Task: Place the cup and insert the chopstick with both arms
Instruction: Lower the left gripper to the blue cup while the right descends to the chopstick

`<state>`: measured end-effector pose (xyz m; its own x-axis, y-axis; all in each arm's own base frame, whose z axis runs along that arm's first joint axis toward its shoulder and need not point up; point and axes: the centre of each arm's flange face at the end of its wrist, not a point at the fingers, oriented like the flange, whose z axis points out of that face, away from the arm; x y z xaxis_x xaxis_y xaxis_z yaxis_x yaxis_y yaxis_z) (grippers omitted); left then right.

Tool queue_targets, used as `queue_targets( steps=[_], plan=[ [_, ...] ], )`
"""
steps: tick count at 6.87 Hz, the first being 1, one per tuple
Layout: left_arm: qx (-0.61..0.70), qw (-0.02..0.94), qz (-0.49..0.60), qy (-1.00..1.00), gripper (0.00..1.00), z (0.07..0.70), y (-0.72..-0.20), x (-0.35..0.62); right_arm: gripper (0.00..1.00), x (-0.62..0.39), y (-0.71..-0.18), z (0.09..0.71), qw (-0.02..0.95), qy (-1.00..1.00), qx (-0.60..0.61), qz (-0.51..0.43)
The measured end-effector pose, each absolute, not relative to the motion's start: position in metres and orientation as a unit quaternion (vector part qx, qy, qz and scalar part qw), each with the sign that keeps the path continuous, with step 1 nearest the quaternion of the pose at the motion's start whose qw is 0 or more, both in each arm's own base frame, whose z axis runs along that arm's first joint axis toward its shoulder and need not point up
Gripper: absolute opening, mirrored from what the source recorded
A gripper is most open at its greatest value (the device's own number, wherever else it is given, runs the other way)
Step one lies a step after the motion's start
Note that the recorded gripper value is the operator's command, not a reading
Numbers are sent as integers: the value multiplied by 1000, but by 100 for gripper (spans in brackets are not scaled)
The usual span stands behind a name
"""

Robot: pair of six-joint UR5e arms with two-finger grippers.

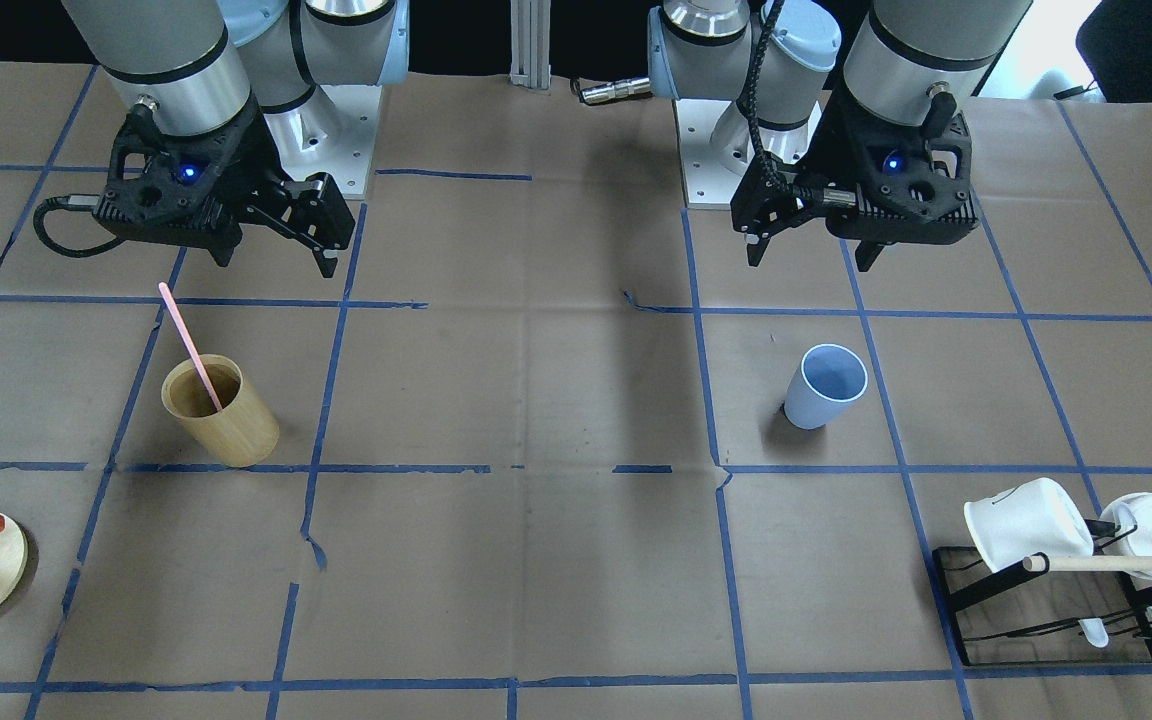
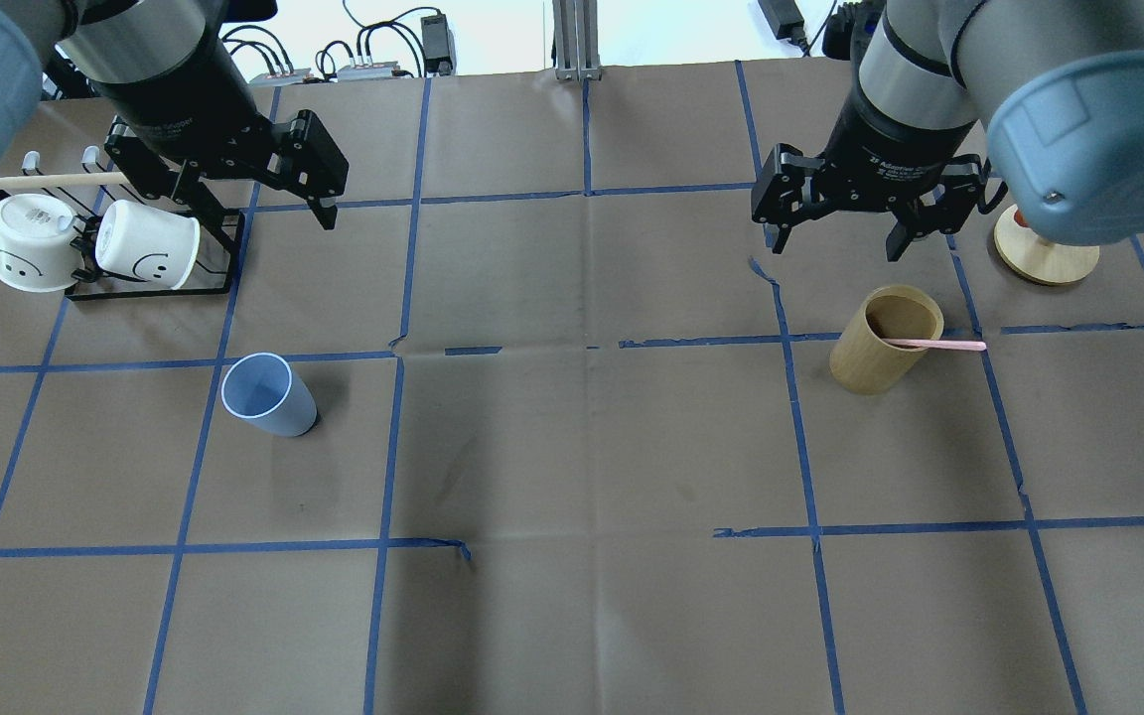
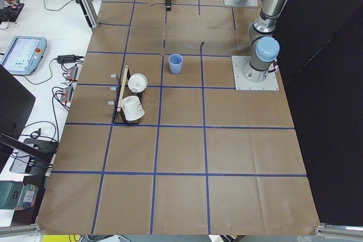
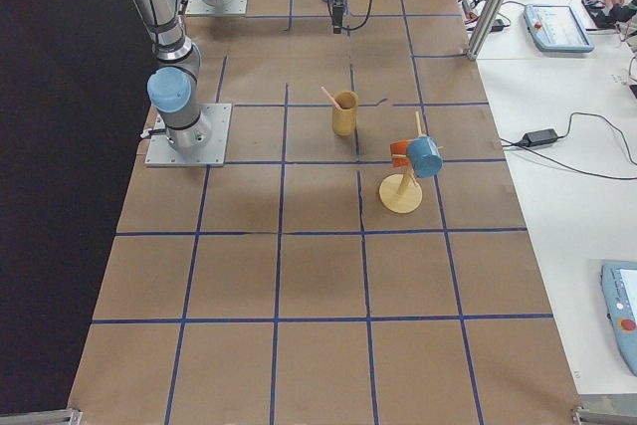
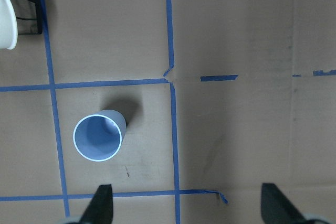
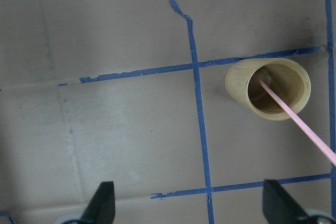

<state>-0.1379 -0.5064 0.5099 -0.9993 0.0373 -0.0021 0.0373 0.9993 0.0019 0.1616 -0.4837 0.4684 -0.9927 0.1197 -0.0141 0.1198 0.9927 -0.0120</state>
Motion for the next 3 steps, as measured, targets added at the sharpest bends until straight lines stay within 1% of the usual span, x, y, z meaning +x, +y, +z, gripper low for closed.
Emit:
queue_targets(
  steps=[3],
  plan=[
    [19, 2, 0, 1000, 100, 511, -505, -137, 100, 161, -484, 469, 5, 998, 54, -8]
  ],
)
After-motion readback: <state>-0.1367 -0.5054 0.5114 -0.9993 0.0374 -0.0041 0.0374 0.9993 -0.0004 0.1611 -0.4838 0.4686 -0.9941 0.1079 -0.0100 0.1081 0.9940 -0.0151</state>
